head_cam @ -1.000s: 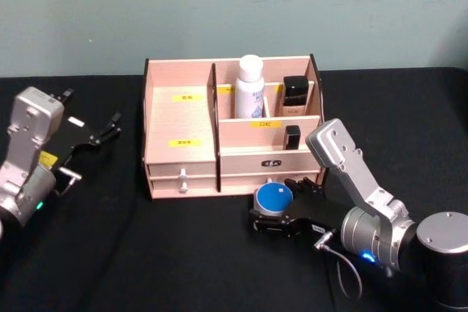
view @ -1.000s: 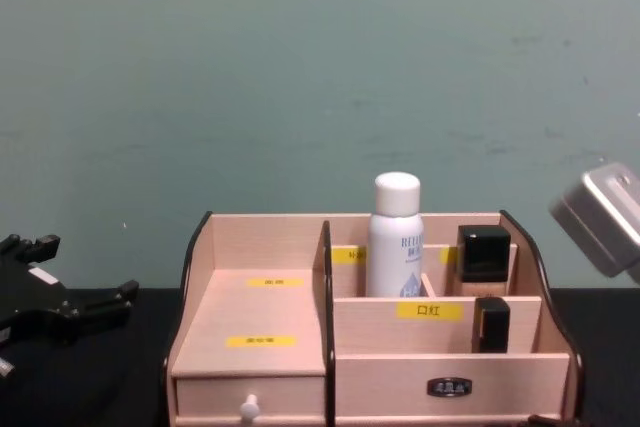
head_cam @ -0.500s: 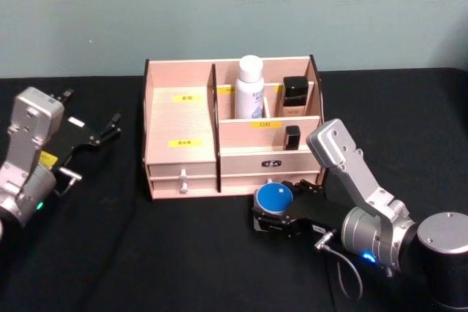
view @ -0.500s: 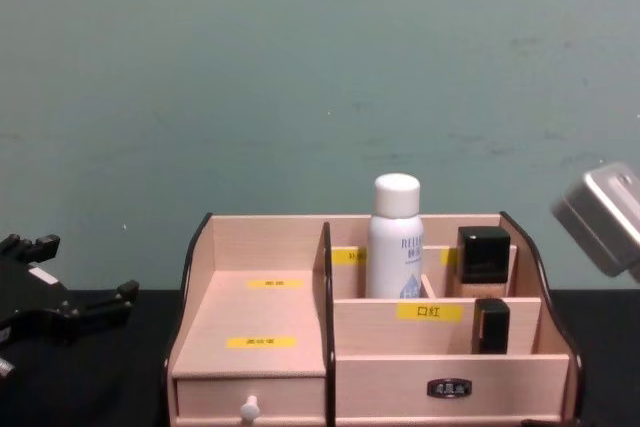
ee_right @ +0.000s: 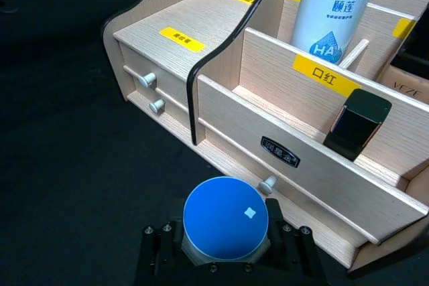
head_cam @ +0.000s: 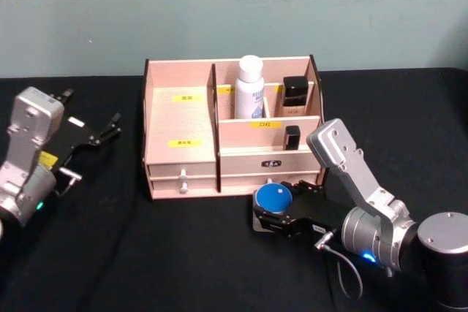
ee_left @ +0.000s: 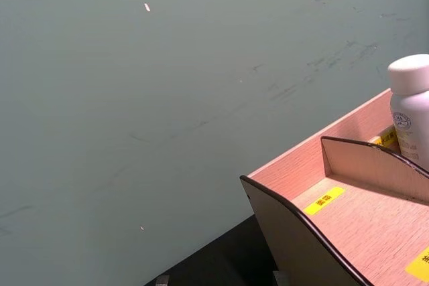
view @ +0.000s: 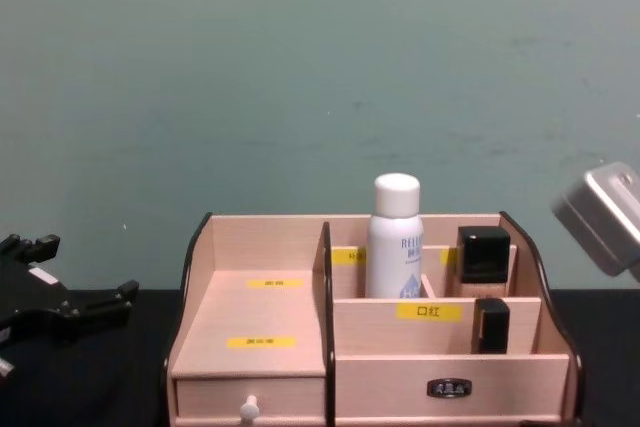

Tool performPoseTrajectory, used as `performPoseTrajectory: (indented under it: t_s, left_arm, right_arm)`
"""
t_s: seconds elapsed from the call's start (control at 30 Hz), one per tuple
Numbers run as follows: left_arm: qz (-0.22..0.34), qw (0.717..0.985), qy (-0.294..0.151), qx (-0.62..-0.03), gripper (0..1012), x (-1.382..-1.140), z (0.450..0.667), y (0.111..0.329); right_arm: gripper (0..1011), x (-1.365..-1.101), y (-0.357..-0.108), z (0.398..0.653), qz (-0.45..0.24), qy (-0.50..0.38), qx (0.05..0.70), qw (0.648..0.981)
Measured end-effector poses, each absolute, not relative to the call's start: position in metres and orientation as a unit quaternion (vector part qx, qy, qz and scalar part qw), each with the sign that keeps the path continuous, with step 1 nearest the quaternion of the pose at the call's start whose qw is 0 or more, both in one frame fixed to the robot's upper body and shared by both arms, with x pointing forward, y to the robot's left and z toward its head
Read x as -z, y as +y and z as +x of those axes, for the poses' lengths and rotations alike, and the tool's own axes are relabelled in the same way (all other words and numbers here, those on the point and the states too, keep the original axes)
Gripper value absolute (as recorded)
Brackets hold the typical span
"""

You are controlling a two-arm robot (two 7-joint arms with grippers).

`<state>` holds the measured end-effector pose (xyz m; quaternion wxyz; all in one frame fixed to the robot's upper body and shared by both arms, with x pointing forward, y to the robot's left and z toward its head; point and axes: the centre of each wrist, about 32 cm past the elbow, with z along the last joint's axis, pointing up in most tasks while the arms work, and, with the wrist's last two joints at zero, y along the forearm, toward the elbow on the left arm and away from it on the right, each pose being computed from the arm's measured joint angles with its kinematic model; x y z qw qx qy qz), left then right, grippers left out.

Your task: Pick up the facial cleanser and watermelon frost from the table and place them into the tiered storage box.

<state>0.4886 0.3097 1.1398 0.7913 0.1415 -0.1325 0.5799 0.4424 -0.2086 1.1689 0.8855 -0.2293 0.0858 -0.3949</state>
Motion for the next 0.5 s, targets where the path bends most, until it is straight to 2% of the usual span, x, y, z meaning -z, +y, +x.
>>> performPoseTrajectory:
  t_s: [0.5]
  left_arm:
    - [0.142, 0.791, -0.132, -0.580, 1001, -1.1398, 0.4886, 0.3097]
  right_arm:
    - [729, -1.1688, -0.2132, 0.4426, -0.210, 0.093, 0.388, 0.893]
